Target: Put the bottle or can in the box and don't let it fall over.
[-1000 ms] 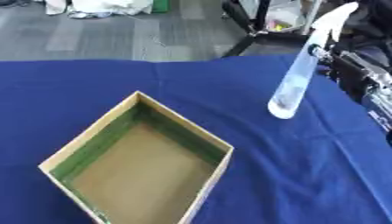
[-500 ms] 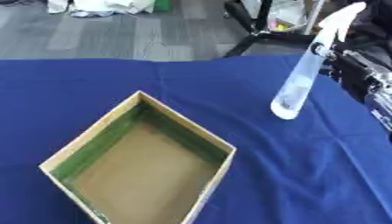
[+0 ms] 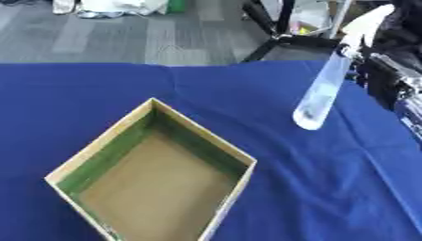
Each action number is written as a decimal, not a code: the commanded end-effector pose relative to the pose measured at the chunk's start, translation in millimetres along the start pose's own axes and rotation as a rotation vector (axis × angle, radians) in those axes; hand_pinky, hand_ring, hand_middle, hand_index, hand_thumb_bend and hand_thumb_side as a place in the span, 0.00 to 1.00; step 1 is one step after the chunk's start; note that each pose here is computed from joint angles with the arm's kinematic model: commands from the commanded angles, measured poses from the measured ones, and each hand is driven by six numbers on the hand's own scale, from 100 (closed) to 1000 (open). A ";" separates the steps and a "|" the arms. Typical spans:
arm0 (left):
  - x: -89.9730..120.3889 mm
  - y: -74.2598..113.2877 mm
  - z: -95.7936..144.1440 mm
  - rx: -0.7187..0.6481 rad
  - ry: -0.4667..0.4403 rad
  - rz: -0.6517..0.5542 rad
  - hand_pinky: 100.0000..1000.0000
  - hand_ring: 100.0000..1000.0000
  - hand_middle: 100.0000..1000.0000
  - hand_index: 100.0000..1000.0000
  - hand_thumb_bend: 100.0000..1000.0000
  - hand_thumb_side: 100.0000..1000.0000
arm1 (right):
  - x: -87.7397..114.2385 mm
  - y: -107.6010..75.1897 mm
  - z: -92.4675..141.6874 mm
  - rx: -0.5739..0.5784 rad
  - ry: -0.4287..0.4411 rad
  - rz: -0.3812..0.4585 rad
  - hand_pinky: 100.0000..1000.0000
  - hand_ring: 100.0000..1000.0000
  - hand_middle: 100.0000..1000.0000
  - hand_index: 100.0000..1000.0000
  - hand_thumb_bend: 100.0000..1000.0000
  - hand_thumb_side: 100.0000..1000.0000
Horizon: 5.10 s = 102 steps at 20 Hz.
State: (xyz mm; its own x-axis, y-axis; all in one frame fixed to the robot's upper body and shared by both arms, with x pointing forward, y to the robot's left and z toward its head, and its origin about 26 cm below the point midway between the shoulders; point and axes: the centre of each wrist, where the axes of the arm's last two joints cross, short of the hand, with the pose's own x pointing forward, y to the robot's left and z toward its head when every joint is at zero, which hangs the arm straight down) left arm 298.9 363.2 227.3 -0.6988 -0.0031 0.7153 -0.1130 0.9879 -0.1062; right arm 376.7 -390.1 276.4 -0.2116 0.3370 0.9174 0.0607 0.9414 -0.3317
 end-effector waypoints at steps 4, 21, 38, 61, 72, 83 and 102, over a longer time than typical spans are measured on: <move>10.1 -1.3 -5.7 -0.018 -0.033 -0.010 0.93 1.00 1.00 0.70 0.44 0.55 | 15.1 -8.2 -3.8 -0.040 -0.026 0.058 1.00 1.00 1.00 0.99 0.00 0.53; 11.7 -4.4 -8.3 -0.025 -0.043 0.003 0.93 1.00 1.00 0.70 0.44 0.56 | 5.1 -3.9 -11.8 -0.068 -0.006 0.045 0.97 1.00 1.00 0.96 0.00 0.53; 11.9 -4.4 -7.8 -0.022 -0.045 0.007 0.94 1.00 1.00 0.70 0.43 0.56 | -16.8 11.5 -13.3 -0.039 -0.021 -0.004 0.96 1.00 1.00 0.94 0.00 0.50; 11.8 -5.4 -7.0 -0.016 -0.044 0.018 0.94 1.00 1.00 0.70 0.43 0.56 | -44.6 24.8 -13.2 -0.019 0.013 -0.003 0.96 1.00 1.00 0.90 0.00 0.48; 11.2 -5.2 -6.4 -0.016 -0.042 0.020 0.94 1.00 1.00 0.70 0.42 0.56 | -49.2 25.8 -13.8 -0.060 0.019 -0.019 0.97 1.00 1.00 0.73 0.00 0.37; 11.2 -6.0 -6.6 -0.017 -0.043 0.026 0.94 1.00 1.00 0.70 0.41 0.55 | -53.9 27.3 -15.5 -0.146 -0.028 0.005 0.91 0.77 0.85 0.42 0.00 0.38; 12.4 -6.8 -7.8 -0.020 -0.045 0.029 0.94 1.00 1.00 0.69 0.42 0.55 | -32.3 23.6 -15.7 -0.239 -0.260 -0.097 0.78 0.41 0.50 0.08 0.00 0.41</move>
State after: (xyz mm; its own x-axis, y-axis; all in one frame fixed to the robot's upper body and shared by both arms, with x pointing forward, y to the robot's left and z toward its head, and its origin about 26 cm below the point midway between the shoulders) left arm 299.7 357.6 231.3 -0.7118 0.0355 0.7015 -0.0831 0.9875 -0.1343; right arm 405.1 -372.7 217.7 -0.4025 0.2468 0.8815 0.2312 0.9592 -0.1630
